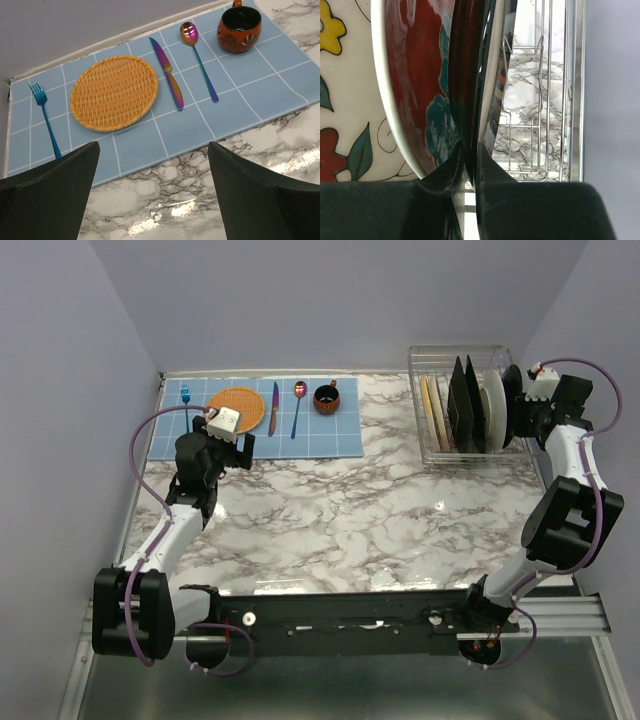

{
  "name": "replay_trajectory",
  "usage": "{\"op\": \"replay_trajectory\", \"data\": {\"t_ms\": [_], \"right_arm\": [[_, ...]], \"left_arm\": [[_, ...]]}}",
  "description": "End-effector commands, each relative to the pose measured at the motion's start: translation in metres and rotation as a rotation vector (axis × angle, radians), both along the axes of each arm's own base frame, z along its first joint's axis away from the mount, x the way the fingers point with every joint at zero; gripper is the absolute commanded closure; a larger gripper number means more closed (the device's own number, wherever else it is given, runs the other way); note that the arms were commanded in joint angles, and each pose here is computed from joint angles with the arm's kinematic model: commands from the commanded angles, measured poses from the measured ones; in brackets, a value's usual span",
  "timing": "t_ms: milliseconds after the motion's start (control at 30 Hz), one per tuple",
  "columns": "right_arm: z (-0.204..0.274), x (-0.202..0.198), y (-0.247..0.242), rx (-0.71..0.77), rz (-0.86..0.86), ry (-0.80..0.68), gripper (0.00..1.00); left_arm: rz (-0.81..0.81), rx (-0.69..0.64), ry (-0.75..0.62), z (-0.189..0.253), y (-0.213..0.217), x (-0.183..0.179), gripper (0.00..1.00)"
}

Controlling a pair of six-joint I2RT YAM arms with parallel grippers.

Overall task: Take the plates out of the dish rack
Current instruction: Unload the plate from the dish rack.

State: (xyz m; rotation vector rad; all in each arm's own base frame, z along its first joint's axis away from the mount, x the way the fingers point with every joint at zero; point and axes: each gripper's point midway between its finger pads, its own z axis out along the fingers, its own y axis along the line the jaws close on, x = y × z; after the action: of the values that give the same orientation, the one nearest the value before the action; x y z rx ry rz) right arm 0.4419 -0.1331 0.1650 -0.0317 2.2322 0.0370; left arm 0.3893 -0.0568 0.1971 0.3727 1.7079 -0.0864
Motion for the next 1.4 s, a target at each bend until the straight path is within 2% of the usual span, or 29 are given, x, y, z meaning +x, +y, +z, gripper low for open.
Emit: {"op": "replay_trajectory", "data": {"t_ms": [0,233,700,933,1367], "right_arm": [[0.004,0.003,-0.016,-0.045,-0.057,-0.004,0.99],[0.016,-0.002,-0.023,-0.100,-0.075,-0.012,0.99],[0.090,-0.017,-0.046,-0.323,-0.119,-0.101,0.99],[0.127,-0.020,-0.044,-0.352,-0.110,-0.153,0.99],[0.157,0.003,-0.043,-0.339,-0.069,-0.204,0.99]], "left_arm": [[0.024,0.006,-0.015,0.001,0.005,0.002,0.01],[0.024,0.008,-0.019,0.003,0.006,0.001,0.01],[0.031,0.006,-0.015,0.003,0.007,0.001,0.01],[0.022,0.002,-0.007,0.000,0.005,0.001,0.01],[0.021,0.009,0.001,-0.003,0.005,0.002,0.01]]}}
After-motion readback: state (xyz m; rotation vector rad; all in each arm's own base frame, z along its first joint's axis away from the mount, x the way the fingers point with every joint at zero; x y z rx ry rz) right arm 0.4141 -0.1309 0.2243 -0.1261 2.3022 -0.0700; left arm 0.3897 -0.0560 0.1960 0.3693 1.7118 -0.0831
